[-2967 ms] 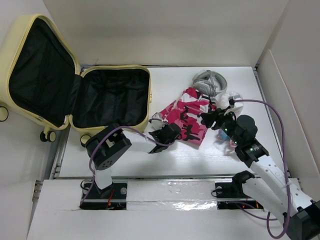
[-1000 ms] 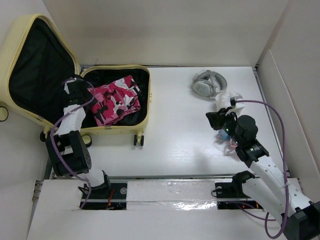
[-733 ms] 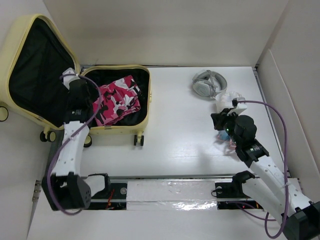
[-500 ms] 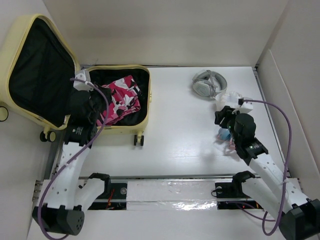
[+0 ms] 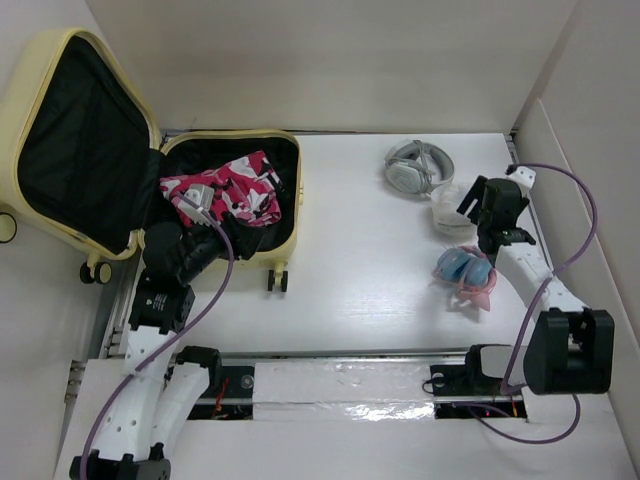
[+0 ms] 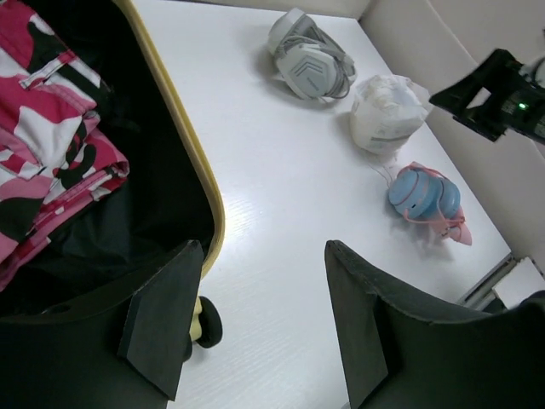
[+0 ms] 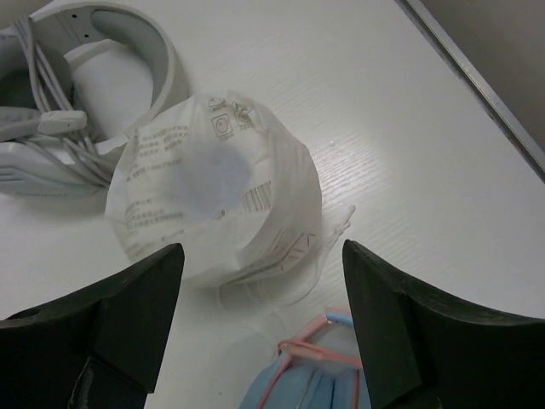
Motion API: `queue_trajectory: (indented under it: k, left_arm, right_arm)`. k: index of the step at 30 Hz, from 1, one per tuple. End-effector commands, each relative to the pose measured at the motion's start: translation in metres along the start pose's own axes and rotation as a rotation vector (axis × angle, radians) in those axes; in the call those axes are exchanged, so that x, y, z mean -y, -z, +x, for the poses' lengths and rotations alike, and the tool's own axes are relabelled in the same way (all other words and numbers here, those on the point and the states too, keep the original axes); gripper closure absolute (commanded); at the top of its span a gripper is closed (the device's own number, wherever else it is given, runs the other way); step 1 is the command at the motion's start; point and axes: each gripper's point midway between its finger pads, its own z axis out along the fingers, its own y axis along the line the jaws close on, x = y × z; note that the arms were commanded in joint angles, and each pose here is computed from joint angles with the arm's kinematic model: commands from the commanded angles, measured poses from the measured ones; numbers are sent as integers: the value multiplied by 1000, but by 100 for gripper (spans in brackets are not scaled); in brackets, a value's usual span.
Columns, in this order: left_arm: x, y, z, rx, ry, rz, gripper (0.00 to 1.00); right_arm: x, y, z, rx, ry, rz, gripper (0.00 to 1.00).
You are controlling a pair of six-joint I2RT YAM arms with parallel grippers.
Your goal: Pack the luggage
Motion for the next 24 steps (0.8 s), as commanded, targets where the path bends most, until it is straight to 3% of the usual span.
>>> queue_trajectory:
  k: [1,9,14,20,24]
  left_arm:
    - [24,7,-13,48,-84,105,43]
    - [28,7,-5,11,-107,72,43]
    - [30,8,-6,11,-113,65,43]
    - [24,8,-10,19,-107,19,43]
    - [18,9,-12,26,-91,-26,43]
  right_arm:
    - [-6,-24,-26,39,-60,-19,21]
    - [-5,-73,-3,-63,-144,-65,40]
    - [-5,-85,8,-94,-216,-135,100]
    - [-10,-14,-56,175,-271,-185,100]
    - [-54,50,-93,281,-217,-354,100]
